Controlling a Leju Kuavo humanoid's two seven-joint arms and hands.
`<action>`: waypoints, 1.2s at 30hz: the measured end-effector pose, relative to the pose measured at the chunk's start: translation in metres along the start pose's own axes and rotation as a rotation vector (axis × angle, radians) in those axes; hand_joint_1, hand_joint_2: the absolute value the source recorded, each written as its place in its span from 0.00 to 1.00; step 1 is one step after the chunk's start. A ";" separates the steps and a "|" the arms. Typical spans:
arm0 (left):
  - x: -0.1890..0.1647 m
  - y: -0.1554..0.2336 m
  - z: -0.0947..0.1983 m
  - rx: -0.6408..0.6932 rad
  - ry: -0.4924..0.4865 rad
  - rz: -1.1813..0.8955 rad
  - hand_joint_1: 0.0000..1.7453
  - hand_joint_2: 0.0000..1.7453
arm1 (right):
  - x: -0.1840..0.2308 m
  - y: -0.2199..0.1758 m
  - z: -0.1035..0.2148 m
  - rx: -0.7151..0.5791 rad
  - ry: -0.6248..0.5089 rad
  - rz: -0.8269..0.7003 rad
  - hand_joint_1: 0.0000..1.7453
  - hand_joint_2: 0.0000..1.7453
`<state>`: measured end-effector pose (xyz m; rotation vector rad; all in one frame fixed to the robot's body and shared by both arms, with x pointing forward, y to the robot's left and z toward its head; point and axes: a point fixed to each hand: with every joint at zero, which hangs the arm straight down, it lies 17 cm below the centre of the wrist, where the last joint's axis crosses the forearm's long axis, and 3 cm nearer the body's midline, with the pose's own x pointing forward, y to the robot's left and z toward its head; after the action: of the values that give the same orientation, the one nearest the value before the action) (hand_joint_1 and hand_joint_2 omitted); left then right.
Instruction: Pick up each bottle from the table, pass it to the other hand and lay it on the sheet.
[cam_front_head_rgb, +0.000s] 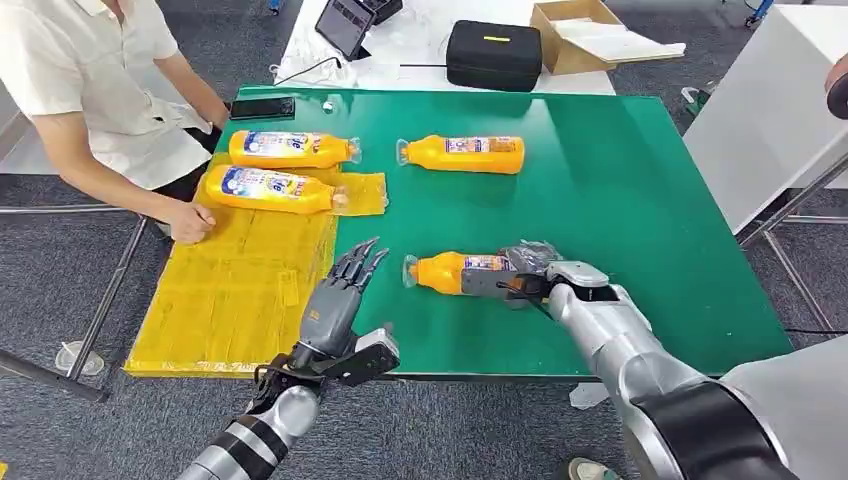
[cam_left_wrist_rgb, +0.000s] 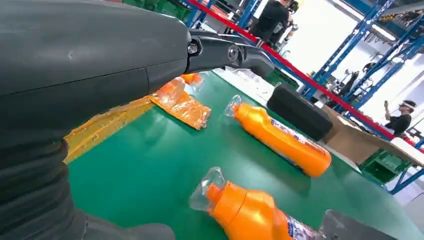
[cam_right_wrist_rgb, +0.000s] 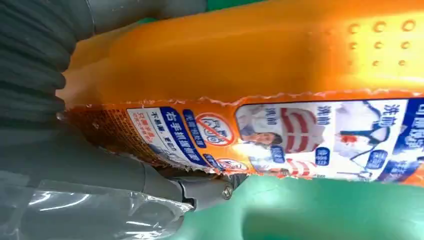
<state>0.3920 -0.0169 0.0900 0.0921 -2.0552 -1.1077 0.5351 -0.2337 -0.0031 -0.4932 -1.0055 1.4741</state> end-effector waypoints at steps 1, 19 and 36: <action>0.001 0.001 0.000 0.003 -0.006 -0.001 0.00 1.00 | 0.002 0.001 0.001 0.006 -0.029 -0.022 1.00 1.00; 0.003 0.018 0.004 0.178 0.059 0.183 0.00 1.00 | 0.014 -0.009 0.007 -0.225 -0.156 -0.168 1.00 1.00; -0.010 0.009 0.047 0.568 0.452 1.467 0.00 1.00 | 0.148 -0.027 0.110 -0.779 -0.542 -0.584 1.00 1.00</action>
<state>0.3704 0.0249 0.0759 -0.7054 -1.3516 0.3785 0.4360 -0.1285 0.1140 -0.2881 -1.9794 0.6482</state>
